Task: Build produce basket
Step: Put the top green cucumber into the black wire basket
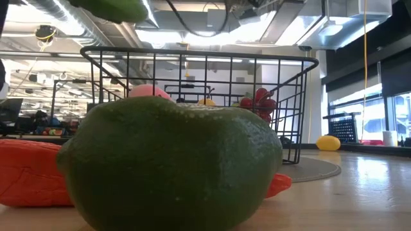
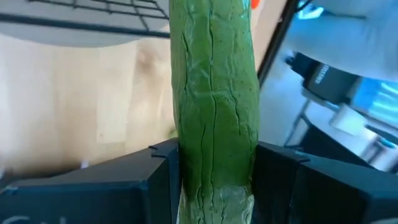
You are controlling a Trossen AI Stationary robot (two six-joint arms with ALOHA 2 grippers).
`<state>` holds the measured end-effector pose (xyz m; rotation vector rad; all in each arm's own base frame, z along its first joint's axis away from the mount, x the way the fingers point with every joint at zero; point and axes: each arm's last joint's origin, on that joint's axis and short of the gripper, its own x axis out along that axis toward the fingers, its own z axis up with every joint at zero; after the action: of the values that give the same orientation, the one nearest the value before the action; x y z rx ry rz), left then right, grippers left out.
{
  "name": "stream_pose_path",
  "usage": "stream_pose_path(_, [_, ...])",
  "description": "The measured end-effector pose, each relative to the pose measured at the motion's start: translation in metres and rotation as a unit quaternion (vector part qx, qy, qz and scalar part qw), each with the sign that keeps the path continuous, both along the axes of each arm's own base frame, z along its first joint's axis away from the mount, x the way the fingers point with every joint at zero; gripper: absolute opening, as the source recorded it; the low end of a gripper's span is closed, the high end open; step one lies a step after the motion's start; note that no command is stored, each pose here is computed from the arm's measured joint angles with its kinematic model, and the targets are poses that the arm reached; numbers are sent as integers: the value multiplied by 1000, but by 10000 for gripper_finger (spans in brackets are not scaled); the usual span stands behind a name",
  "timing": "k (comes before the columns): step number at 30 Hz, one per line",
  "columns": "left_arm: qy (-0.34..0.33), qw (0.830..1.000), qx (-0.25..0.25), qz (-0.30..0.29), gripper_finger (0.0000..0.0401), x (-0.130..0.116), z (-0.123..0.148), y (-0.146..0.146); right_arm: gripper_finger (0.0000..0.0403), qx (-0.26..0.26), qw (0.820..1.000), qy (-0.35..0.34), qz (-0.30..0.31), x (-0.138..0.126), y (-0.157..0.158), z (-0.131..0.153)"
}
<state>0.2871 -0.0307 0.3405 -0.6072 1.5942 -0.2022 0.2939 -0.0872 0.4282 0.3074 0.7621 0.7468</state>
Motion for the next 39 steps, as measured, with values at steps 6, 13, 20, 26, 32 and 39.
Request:
stream_pose_path(6, [32, 998, -45, 20, 119, 19, -19, 16, 84, -11, 1000, 3, 0, 1, 2, -1])
stream_pose_path(13, [75, 991, -90, 61, 119, 37, -43, 35, 84, -17, 1000, 5, 5, 2, 6, -1])
stream_pose_path(20, [117, 984, -98, 91, 118, 51, -69, 51, 84, -31, 999, -5, 19, 3, 10, -1])
stream_pose_path(26, [148, 980, -80, 104, 118, 60, -90, 62, 84, -37, 999, -13, 27, 4, 12, -1])
stream_pose_path(32, [154, 983, -56, 84, 118, 68, -108, 64, 84, -40, 999, -17, 30, 4, 12, -1])
stream_pose_path(39, [136, 986, -35, 85, 118, 76, -116, 66, 84, -43, 998, -21, 33, 4, 12, -1])
